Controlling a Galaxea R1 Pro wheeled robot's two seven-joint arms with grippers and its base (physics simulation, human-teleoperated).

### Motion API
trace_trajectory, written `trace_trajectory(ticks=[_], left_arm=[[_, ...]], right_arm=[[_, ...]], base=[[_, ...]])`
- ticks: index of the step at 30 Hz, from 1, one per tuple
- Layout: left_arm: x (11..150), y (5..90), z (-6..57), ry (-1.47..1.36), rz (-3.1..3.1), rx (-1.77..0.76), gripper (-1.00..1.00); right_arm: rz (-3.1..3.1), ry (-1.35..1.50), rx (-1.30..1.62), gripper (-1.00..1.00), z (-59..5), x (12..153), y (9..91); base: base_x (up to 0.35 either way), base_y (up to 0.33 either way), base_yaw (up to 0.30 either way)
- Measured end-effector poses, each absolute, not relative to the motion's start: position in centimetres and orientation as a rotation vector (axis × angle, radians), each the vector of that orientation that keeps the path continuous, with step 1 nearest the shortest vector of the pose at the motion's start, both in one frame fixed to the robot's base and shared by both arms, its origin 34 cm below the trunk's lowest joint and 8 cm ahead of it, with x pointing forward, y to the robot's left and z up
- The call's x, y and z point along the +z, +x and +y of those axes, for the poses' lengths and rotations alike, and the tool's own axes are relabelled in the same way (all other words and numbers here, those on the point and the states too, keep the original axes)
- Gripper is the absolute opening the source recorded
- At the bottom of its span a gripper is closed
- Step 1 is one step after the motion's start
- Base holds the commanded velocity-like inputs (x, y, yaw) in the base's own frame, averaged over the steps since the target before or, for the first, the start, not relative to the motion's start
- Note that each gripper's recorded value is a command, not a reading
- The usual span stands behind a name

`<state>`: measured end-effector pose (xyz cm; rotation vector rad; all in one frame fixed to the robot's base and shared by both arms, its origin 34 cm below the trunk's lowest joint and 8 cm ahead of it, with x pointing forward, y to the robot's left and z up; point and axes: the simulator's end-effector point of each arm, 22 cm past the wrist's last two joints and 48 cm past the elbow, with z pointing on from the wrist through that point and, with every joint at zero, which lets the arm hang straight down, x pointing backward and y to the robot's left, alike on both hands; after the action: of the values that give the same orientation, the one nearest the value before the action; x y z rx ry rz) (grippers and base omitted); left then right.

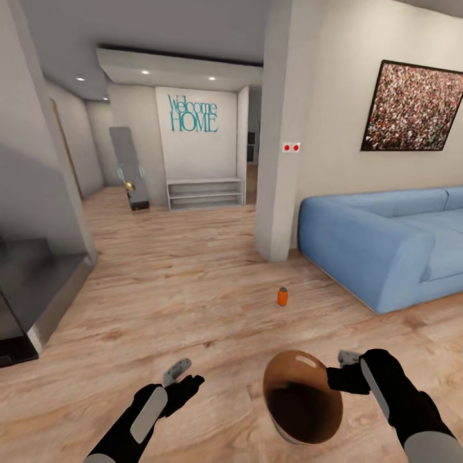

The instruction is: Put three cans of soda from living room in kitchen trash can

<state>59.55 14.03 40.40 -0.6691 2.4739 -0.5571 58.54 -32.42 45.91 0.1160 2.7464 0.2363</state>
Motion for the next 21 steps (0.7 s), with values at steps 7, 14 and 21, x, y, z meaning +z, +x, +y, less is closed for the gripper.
trace_trajectory(ticks=[7,14,21], left_arm=[[40.38,59.52,13.97,-0.665,2.476,-0.555,1.00],[40.35,59.45,13.86,-0.664,2.479,-0.560,1.00],[40.35,59.46,13.84,-0.665,2.478,-0.561,1.00]], right_arm=[[2.735,0.116,0.243,-1.00,-32.26,46.23,58.71],[2.736,0.110,0.233,-1.00,-32.36,46.22,58.70],[2.731,0.127,0.248,-1.00,-32.53,46.34,58.74]], base=[[0.342,-0.081,-0.001],[0.207,-0.032,-0.184],[0.273,0.160,-0.293]])
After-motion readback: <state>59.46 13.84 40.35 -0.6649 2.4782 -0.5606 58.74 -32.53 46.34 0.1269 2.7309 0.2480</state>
